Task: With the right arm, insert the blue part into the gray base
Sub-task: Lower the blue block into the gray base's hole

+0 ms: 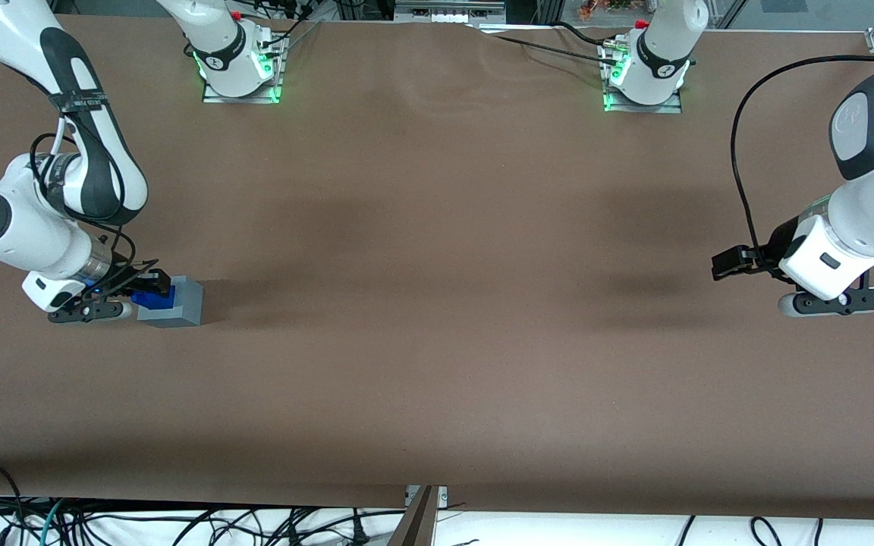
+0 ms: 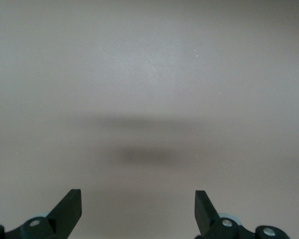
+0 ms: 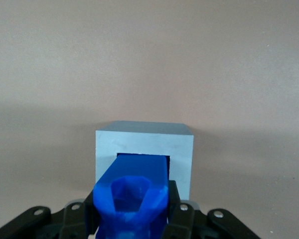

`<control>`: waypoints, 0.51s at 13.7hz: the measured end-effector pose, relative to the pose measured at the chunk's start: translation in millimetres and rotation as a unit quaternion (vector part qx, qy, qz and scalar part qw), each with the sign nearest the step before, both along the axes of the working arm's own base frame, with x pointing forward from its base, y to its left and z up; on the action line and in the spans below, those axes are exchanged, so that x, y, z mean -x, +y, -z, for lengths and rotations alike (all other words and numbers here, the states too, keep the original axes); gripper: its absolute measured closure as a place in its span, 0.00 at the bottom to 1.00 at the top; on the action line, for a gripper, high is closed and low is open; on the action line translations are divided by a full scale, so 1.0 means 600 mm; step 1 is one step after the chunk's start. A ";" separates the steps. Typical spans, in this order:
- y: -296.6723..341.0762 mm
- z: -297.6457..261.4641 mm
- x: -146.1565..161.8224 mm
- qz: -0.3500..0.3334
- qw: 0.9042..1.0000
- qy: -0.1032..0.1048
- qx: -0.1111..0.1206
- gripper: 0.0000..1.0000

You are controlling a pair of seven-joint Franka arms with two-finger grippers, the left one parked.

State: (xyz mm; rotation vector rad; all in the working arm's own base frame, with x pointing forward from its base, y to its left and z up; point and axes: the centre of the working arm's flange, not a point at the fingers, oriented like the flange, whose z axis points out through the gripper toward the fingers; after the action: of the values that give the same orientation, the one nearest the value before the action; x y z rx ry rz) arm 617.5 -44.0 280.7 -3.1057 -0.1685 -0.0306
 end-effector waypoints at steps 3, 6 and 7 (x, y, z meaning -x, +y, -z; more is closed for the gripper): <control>0.000 0.000 0.000 0.000 1.000 0.000 0.000 0.48; 0.002 -0.002 -0.004 -0.001 1.000 -0.003 0.000 0.48; 0.005 -0.007 -0.009 -0.002 1.000 -0.007 0.000 0.48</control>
State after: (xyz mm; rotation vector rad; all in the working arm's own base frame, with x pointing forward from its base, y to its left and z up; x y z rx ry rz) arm 622.7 -41.0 284.7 -3.1052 -0.1753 -0.0509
